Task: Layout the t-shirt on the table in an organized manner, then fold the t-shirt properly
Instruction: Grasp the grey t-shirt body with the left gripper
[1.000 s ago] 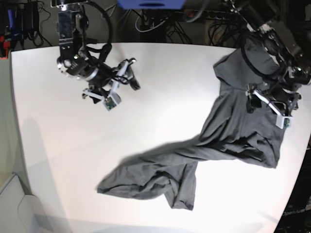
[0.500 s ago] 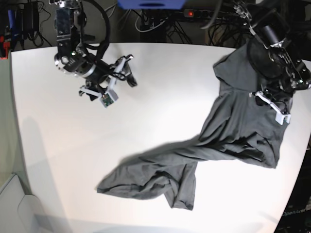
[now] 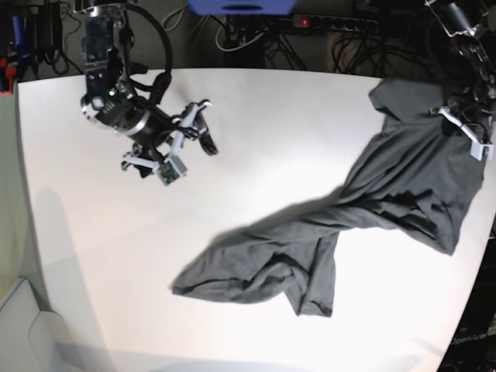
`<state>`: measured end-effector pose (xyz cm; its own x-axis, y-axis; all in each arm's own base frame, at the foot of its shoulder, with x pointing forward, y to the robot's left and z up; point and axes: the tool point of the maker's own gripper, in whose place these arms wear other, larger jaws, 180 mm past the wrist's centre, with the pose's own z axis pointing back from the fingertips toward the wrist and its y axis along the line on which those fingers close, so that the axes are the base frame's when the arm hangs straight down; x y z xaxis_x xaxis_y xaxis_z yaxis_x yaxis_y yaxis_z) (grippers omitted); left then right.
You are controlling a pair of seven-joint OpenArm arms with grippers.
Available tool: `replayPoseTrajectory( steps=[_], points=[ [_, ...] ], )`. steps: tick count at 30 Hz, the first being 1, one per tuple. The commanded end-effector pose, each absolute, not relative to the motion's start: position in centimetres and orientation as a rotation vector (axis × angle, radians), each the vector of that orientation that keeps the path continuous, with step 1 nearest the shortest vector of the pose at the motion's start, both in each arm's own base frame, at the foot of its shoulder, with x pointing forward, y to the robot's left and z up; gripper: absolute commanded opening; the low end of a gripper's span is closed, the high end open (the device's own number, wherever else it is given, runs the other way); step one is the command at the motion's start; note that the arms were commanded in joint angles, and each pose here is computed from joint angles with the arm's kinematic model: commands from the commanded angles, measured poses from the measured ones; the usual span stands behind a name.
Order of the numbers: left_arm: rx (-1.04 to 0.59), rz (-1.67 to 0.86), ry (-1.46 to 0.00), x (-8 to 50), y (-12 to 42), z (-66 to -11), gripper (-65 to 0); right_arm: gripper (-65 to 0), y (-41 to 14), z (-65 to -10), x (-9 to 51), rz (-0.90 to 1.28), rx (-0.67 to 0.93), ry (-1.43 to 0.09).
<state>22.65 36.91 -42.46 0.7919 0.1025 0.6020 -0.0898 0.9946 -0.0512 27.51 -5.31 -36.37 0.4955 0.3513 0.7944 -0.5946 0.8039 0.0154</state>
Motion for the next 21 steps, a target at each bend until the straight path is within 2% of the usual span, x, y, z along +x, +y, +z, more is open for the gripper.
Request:
replayPoseTrajectory(
  steps=[1,7,14,19,21],
  points=[
    [0.05,0.118,-0.658,22.3,39.2,-40.9,-64.8,-21.6,-4.6,-34.9,28.1,0.6,0.325,-0.936],
    [0.164,0.102,-0.713,22.9,40.9,-35.9,-64.8,-21.4,-3.9,-34.9,27.9,0.622,0.339,-0.933],
    [0.175,0.048,-0.837,26.3,36.1,-30.9,-64.9,-21.4,-1.9,-35.0,27.1,0.688,0.374,-0.921],
    [0.135,0.054,-0.871,29.1,34.1,-31.0,-64.1,-21.4,-1.9,-35.3,26.7,0.693,0.376,-0.91],
    [0.114,0.073,-0.851,29.7,33.6,-32.0,-60.1,-21.5,-2.0,-35.4,26.7,0.692,0.375,-0.908]
  ],
)
